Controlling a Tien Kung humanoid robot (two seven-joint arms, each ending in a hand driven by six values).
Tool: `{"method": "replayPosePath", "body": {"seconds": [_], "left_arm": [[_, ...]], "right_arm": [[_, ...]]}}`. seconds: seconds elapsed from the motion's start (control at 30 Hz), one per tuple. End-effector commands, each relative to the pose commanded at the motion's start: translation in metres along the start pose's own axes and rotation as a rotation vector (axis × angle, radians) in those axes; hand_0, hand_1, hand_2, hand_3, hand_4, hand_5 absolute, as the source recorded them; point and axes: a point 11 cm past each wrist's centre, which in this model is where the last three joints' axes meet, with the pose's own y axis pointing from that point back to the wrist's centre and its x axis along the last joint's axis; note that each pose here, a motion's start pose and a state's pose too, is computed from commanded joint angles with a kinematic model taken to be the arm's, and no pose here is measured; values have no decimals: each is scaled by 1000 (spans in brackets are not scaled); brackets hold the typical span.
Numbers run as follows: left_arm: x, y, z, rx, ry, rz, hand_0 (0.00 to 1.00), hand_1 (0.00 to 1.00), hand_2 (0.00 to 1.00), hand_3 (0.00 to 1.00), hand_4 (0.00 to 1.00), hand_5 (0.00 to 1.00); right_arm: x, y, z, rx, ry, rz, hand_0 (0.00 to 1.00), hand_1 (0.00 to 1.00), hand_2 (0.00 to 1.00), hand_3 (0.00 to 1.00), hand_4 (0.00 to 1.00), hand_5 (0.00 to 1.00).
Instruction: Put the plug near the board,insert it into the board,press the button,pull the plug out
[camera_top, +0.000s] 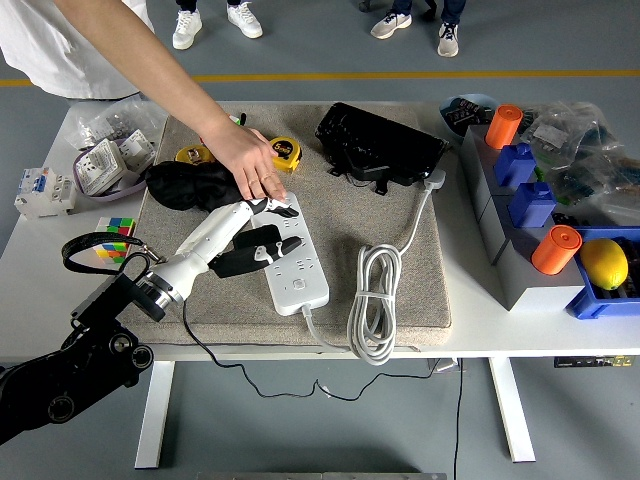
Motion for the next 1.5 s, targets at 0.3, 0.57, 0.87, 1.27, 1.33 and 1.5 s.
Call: {"method": "replayPosePath", "body": {"seconds": [0.3,0.57,0.87,1.27,1.33,1.5], "left_arm": [[-4,11,17,-13,15,-36,517,602,608,690,882,569],[-20,16,39,37,-19,-176,214,406,437,640,730,191],[-42,8,34,186,-128,-346,82,164,234,664,577,109],[-46,5,28,272,-167,-406,42,104,158,722,677,2],[-46,5,28,279,-168,-411,38,100,155,732,712,2],[-46,6,23,293,-170,-417,38,100,155,732,712,2]], "right_arm": [[0,0,1,1,0,0,619,664,682,590,998,521],[1,0,0,2,-1,0,619,665,682,590,998,522],[0,0,-1,6,2,-4,618,665,682,591,998,520],[0,0,-4,10,-1,-3,618,665,682,591,998,521],[0,0,-4,10,0,-3,618,665,682,591,998,522],[-1,0,-4,10,2,-6,618,665,682,591,998,522]]}}
